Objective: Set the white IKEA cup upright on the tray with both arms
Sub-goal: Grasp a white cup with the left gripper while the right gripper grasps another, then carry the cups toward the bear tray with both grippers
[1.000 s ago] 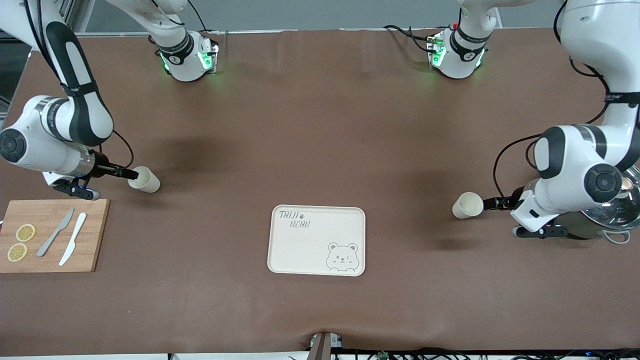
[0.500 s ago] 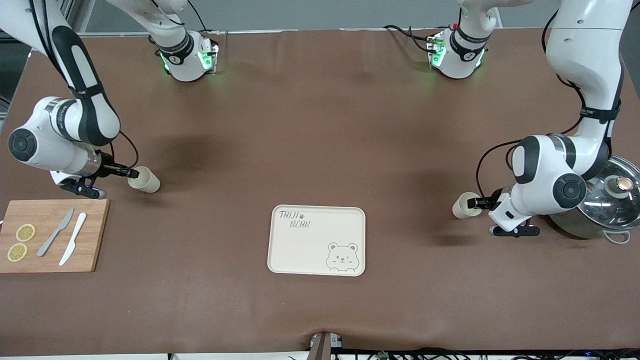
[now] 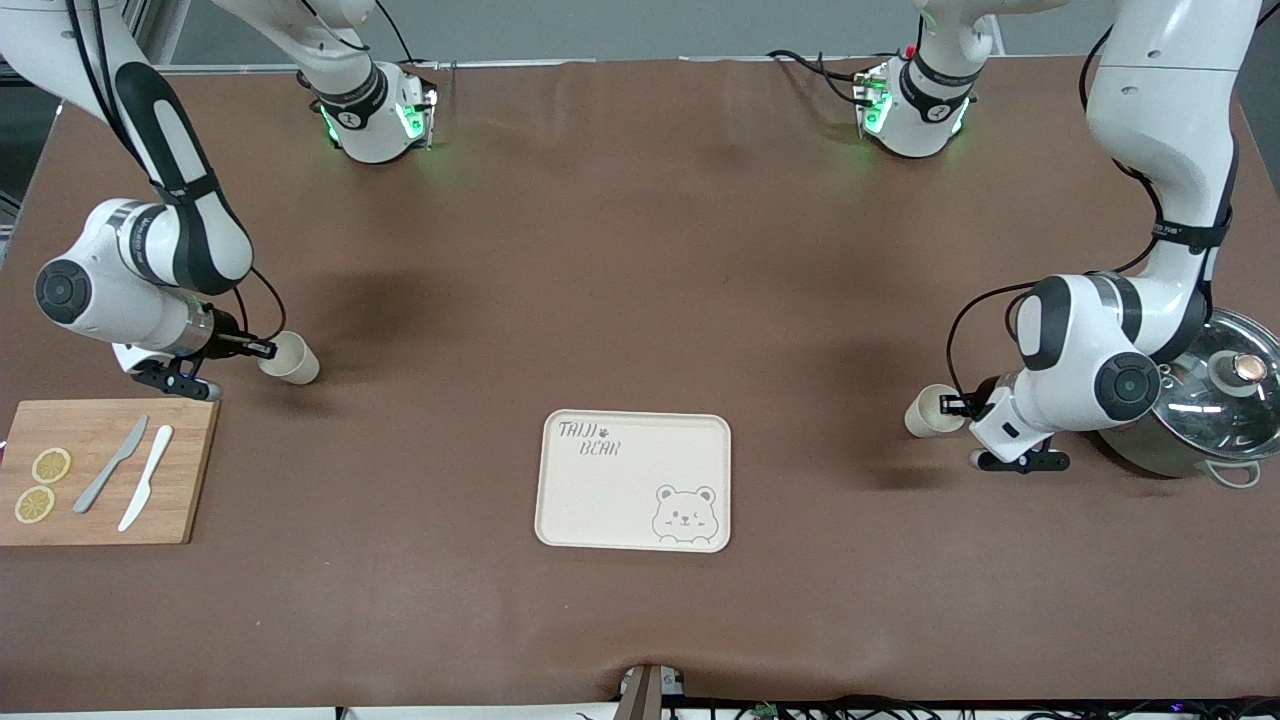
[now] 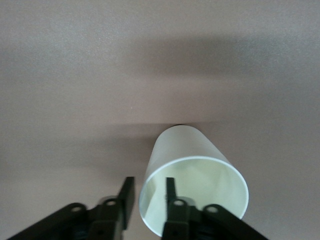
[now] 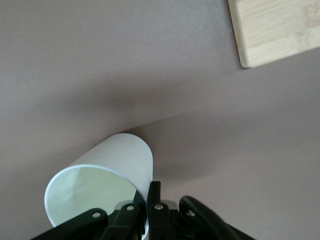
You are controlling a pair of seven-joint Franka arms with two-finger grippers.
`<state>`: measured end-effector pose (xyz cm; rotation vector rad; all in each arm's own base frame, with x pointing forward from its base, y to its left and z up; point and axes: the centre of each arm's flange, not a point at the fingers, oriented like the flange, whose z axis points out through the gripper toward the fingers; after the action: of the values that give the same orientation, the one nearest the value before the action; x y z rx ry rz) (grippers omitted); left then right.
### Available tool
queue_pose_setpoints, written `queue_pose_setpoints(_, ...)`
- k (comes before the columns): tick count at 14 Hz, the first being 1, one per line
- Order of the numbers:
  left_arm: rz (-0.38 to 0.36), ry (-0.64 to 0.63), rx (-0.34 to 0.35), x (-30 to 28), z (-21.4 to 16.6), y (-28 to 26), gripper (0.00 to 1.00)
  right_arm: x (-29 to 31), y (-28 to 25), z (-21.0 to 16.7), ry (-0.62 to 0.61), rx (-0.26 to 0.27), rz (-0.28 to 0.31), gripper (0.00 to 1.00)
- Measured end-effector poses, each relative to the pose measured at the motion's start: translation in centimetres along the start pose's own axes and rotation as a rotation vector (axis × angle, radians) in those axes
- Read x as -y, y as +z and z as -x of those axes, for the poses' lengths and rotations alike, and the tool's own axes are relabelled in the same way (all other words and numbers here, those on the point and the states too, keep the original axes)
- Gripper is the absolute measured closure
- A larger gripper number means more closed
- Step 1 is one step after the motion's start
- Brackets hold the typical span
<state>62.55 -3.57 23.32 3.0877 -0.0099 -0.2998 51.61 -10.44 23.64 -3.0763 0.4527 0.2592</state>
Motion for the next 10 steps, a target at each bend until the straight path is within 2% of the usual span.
queue_pose_setpoints(1, 0.0, 0.0, -0.001, 0.0, 0.0, 0.0, 0.75, 0.3, -0.6, -0.3, -0.004, 0.01, 0.0, 0.96)
queue_pose_setpoints(3, 0.0, 0.001, -0.004, -0.1, -0.1, -0.1, 0.93, 2.0, -3.4, -1.3, -0.029, 0.047, -0.001, 0.96)
queue_pose_setpoints(4, 0.001, 0.001, -0.007, -0.1, -0.1, -0.2, 0.97, 3.4, -5.3, -1.9, -0.038, 0.057, -0.015, 0.96)
queue_pose_setpoints(6, 0.001, 0.002, -0.015, -0.2, -0.3, -0.5, 0.97, 6.5, -9.0, -2.7, -0.05, 0.052, -0.051, 0.96)
queue_pose_setpoints(10, 0.012, 0.027, -0.039, -1.9, -0.7, -1.7, 0.97, 12.6, -11.6, -2.7, 0.029, 0.021, -0.054, 0.96)
